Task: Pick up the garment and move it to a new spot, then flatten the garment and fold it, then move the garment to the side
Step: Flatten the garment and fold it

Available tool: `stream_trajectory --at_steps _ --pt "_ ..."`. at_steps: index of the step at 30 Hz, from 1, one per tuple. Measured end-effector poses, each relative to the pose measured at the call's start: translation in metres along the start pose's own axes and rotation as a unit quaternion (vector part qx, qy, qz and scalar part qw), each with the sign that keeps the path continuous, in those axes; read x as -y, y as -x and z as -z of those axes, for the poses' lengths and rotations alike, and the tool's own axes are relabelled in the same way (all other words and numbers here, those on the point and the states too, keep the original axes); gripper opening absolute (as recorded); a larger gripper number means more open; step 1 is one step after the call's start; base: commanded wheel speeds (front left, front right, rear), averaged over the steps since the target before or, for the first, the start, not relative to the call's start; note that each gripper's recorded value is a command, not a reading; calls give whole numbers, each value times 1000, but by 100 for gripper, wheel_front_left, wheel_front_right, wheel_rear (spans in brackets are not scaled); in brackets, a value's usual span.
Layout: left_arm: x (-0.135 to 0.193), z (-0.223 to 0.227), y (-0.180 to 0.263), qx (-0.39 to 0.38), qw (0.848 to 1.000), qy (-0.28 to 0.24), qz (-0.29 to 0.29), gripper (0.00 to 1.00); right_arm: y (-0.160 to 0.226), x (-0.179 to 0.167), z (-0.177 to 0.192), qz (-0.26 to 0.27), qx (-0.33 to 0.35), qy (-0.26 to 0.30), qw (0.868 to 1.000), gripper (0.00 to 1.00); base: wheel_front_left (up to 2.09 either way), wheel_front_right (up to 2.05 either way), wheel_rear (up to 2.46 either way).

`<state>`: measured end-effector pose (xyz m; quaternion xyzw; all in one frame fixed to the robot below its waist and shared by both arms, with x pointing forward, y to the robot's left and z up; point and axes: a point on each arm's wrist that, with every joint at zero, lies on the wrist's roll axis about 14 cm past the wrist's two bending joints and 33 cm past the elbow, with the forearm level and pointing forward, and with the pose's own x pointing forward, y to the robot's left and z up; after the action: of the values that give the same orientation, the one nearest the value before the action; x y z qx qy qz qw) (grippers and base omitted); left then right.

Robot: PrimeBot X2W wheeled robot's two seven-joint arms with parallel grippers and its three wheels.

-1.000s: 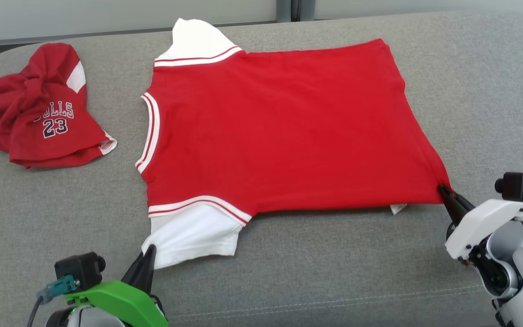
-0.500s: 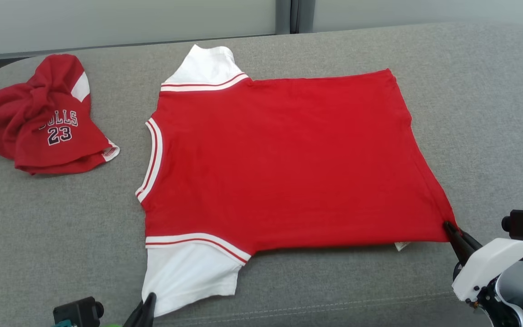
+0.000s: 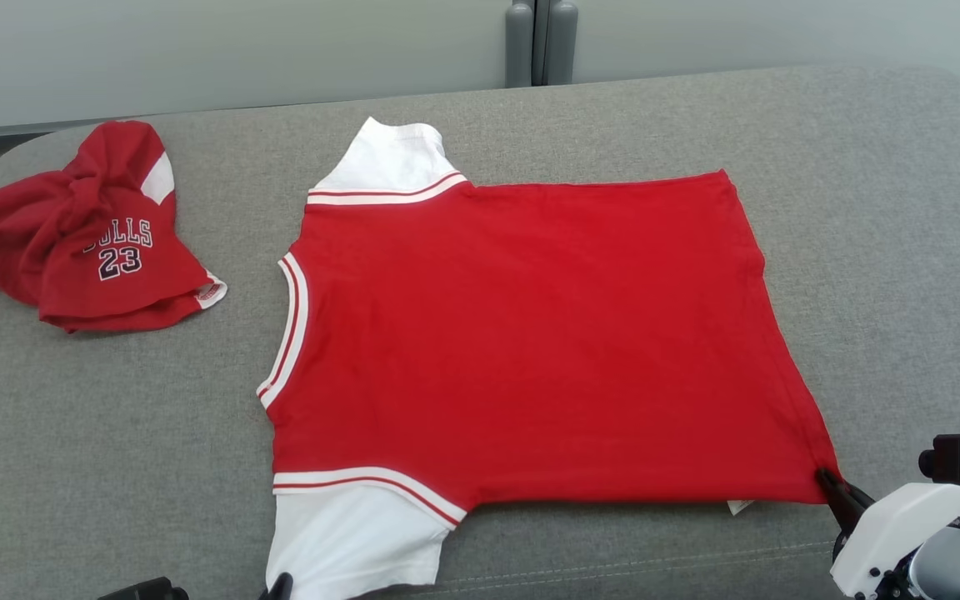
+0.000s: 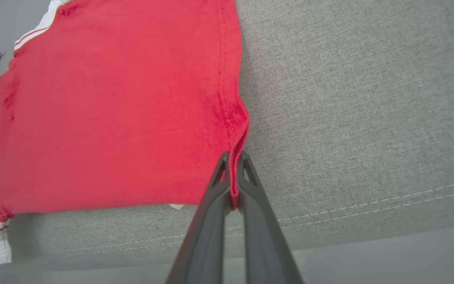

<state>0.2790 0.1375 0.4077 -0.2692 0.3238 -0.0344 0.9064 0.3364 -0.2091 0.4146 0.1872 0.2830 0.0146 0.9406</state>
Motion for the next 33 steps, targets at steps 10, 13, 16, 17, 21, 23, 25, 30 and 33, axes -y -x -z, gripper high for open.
stream_trajectory --at_steps 10,13,16,17,21,23,25,30,33 --pt "5 -4 -2 2 1000 -1 12 0 -7 3 3 4 -12 5 1000 0 0 0 0" --pt "6 -4 -1 -1 1000 2 13 0 -7 3 5 4 -15 7 1000 0 0 0 0" --pt "9 -4 -2 -6 1000 8 18 0 -8 3 5 4 -16 8 1000 0 0 0 0" --pt "12 -4 -3 -7 1000 9 22 0 -8 3 4 4 -16 8 1000 0 0 0 0" --pt "29 -13 -6 -6 999 11 44 0 -10 2 -2 2 -15 14 1000 0 0 0 0" --pt "38 -19 -8 -4 998 17 56 0 -11 1 -7 0 -14 17 1000 0 0 0 0" --pt "45 -27 -11 0 998 21 64 0 -12 1 -11 -2 -13 20 1000 0 0 0 0" --pt "57 -49 -24 17 996 49 74 0 -19 -1 -25 -4 -13 16 1000 0 0 0 0" --pt "59 -65 -35 31 996 48 72 0 -26 -5 -32 -9 -20 6 1000 0 0 0 0"
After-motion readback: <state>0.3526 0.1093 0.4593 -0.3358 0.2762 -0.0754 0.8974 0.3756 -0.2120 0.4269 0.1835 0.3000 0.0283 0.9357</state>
